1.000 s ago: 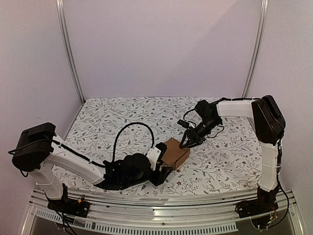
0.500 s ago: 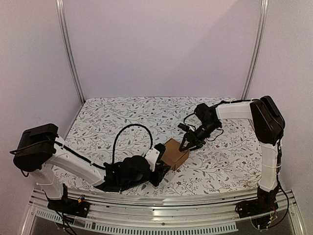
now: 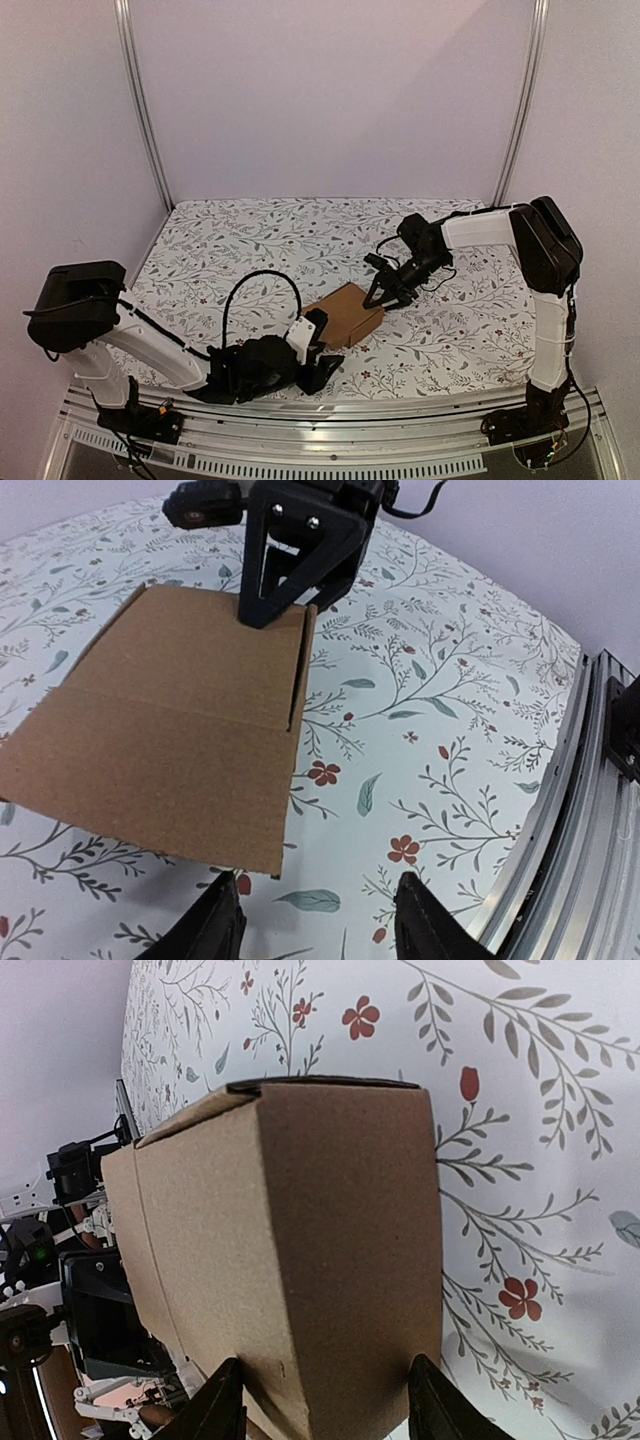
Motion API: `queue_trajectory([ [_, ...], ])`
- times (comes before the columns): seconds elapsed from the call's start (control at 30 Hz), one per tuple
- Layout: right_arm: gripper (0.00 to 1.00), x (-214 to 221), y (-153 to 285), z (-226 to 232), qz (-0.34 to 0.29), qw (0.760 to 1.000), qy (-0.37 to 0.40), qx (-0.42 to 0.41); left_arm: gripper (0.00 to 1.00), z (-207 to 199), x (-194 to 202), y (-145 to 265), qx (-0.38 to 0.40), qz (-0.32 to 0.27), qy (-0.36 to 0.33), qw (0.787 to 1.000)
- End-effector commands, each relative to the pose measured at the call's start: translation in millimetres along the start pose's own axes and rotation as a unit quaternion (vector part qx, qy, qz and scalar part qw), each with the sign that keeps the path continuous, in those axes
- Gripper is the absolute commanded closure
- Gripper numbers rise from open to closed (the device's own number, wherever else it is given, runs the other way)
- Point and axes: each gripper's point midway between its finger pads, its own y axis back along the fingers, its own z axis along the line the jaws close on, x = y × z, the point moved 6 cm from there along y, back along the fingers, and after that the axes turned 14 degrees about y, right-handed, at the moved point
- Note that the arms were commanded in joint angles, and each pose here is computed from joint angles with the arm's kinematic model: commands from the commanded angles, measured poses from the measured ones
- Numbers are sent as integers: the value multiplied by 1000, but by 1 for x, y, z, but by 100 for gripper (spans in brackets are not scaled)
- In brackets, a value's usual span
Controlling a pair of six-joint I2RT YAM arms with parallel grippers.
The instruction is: Fold the paper box
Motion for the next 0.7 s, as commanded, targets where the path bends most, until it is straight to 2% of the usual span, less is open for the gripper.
queue_trajectory([
  [0.0, 47, 7, -11, -12, 10, 1000, -21, 21, 50, -7, -12, 1, -6, -46, -6, 999],
  [0.1, 47, 9, -12, -14, 13, 999, -24, 21, 59, -12, -9, -10, -13, -32, -27, 999],
  [0.33, 50, 8, -13, -14, 10, 999, -24, 17, 75, -5, 0, -14, -35, -21, -19, 999],
  [0.67, 52, 6, -10, -21, -9, 999, -48, -10, 78, 2, 12, -19, -42, -10, -35, 998],
])
